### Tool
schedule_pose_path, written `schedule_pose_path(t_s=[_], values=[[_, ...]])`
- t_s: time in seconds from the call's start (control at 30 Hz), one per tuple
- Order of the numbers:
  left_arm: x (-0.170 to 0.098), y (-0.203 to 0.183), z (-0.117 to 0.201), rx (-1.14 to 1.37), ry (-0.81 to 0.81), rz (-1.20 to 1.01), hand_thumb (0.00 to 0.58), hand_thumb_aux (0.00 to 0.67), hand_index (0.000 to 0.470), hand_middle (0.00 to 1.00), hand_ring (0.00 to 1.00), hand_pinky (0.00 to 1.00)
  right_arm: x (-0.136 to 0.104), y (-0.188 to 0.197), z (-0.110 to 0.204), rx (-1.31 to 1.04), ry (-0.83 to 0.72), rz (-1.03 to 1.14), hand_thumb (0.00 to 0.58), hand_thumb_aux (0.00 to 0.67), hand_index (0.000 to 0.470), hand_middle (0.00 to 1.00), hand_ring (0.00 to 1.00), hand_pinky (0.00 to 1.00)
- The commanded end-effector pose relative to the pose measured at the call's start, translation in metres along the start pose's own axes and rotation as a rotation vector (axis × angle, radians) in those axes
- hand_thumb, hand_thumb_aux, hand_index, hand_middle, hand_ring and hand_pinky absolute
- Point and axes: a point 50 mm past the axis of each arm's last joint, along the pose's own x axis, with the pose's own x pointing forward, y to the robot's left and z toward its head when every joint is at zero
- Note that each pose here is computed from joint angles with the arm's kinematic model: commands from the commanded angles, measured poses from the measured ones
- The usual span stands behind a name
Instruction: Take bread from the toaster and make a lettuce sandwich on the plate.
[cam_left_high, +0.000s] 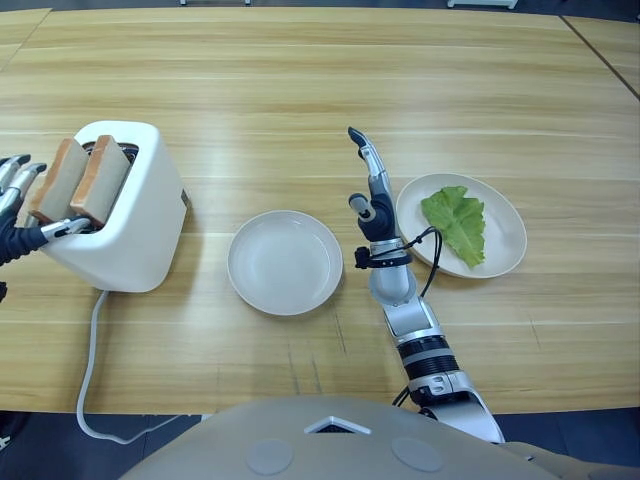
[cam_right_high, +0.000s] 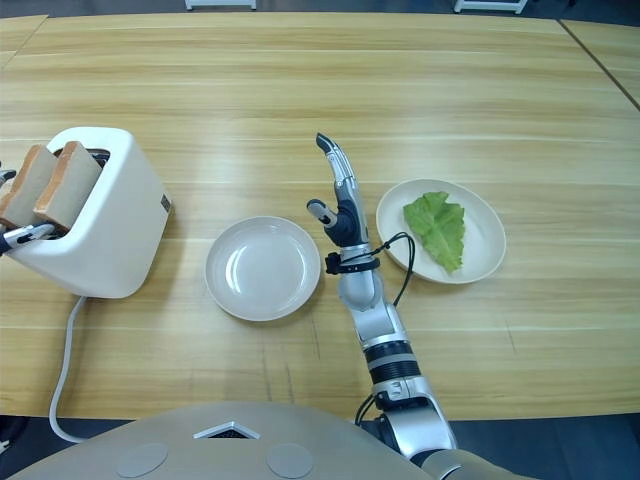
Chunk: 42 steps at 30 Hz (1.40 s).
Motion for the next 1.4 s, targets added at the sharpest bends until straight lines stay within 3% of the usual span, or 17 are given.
schedule_pose_path(t_s=[0.03,0.43,0.8,0.87,0.9,0.93,0.97,1.0,1.4], values=[[0.0,0.006,-0.003,0.039,0.005,-0.007,0.0,0.0,0.0,0.0,0.0,0.0,-0.001,0.001,-0.003,-0.005,0.016,0.006,0.0,0.0,0.0,0.0,0.0,0.0],[0.012,0.0,0.014,-0.03,0.121,-0.022,0.0,0.0,0.0,0.0,0.0,0.0,-0.001,0.001,-0.004,-0.014,0.016,0.006,0.0,0.0,0.0,0.0,0.0,0.0],[0.017,-0.004,0.03,-0.131,0.061,-0.03,0.018,0.011,0.007,0.0,0.0,0.0,-0.002,0.003,-0.008,-0.027,0.025,0.012,0.0,0.0,0.0,0.0,0.0,0.0],[0.017,-0.003,0.032,-0.146,0.052,-0.026,0.1,0.06,0.042,0.0,0.0,0.0,-0.001,0.003,-0.008,-0.028,0.025,0.013,0.0,0.0,0.0,0.0,0.0,0.0],[0.017,-0.003,0.032,-0.151,0.051,-0.025,0.175,0.11,0.077,0.0,0.0,0.0,-0.001,0.003,-0.008,-0.029,0.024,0.013,0.0,0.0,0.0,0.0,0.0,0.0],[0.017,-0.004,0.032,-0.152,0.05,-0.025,0.42,0.318,0.223,0.0,0.0,0.0,-0.001,0.004,-0.008,-0.029,0.024,0.014,0.0,0.0,0.0,0.0,0.0,0.0],[0.018,-0.003,0.032,-0.151,0.047,-0.023,0.489,0.405,0.284,0.0,0.0,0.0,-0.001,0.004,-0.008,-0.029,0.023,0.014,0.0,0.0,0.0,0.0,0.0,0.0],[0.018,-0.003,0.033,-0.158,0.037,-0.023,0.58,0.67,0.47,0.0,0.0,0.0,-0.001,0.004,-0.009,-0.03,0.023,0.015,0.0,0.0,0.0,0.0,0.0,0.0],[0.021,0.027,0.042,-0.243,-0.053,0.212,0.58,0.67,0.47,0.0,0.0,0.0,-0.001,0.005,-0.01,-0.037,0.027,0.018,0.0,0.0,0.0,0.0,0.0,0.0]])
